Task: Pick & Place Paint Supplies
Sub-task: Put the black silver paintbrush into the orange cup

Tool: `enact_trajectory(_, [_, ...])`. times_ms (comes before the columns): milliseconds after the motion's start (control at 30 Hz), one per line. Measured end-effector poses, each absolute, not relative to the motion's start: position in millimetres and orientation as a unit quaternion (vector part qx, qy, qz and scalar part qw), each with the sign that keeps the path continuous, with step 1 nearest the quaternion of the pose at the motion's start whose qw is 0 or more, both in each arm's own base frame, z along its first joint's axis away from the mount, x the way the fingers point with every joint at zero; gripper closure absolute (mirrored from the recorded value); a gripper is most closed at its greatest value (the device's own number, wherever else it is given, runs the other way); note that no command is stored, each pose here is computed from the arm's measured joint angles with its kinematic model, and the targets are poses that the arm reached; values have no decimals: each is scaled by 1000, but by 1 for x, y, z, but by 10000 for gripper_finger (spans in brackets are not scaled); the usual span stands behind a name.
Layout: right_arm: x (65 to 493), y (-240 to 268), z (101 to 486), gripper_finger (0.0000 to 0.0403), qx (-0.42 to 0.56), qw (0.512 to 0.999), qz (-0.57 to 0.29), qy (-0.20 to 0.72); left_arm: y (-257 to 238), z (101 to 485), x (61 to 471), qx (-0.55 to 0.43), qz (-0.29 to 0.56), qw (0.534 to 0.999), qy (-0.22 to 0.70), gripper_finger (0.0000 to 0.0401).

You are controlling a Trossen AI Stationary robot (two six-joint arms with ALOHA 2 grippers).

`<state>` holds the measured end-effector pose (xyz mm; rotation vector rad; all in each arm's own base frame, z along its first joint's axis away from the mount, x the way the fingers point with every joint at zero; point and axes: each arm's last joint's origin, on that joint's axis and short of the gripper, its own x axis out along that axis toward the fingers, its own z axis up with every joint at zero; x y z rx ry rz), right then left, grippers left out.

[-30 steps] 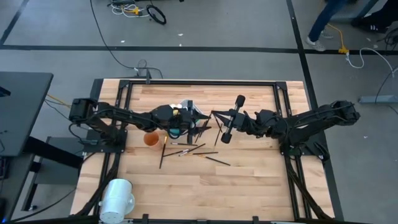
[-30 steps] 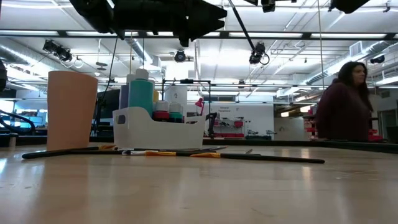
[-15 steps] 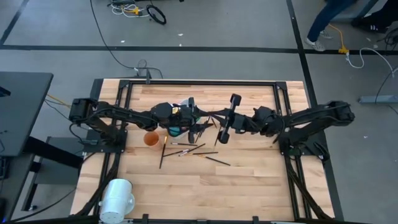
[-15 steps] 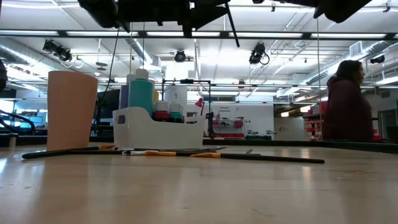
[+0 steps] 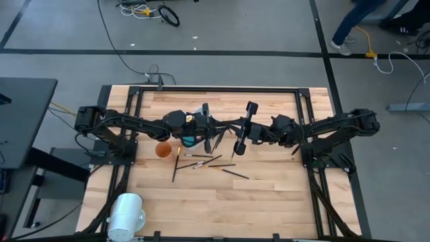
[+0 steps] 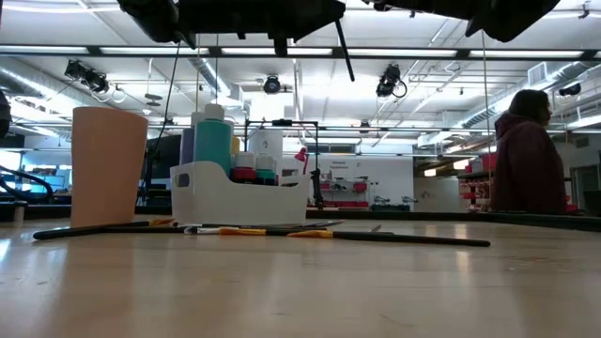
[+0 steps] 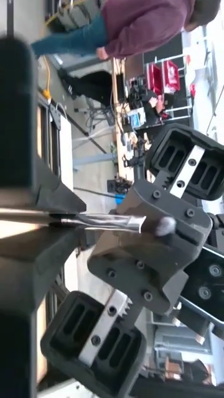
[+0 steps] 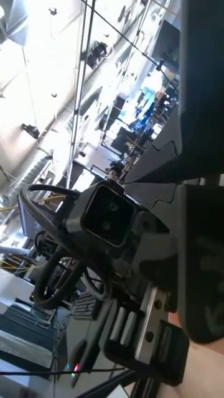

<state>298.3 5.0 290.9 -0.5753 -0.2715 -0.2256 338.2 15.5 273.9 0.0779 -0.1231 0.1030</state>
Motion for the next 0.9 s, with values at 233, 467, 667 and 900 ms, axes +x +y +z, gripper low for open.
enact_trajectory(233, [299,6,289,378,-279,946,-121,-116,16,272,338,44,56,996,-51,368])
enact_trajectory(467, [300,15,278,319,-278,947,-153,-46,16,286,321,46,67,997,-12,377])
enact_trajectory(667, [301,18,259,269,-245,957,-149,47,14,322,278,55,69,996,14,377])
enact_trajectory(900, [299,17,244,242,-194,965,-136,112,7,345,215,41,56,995,70,374])
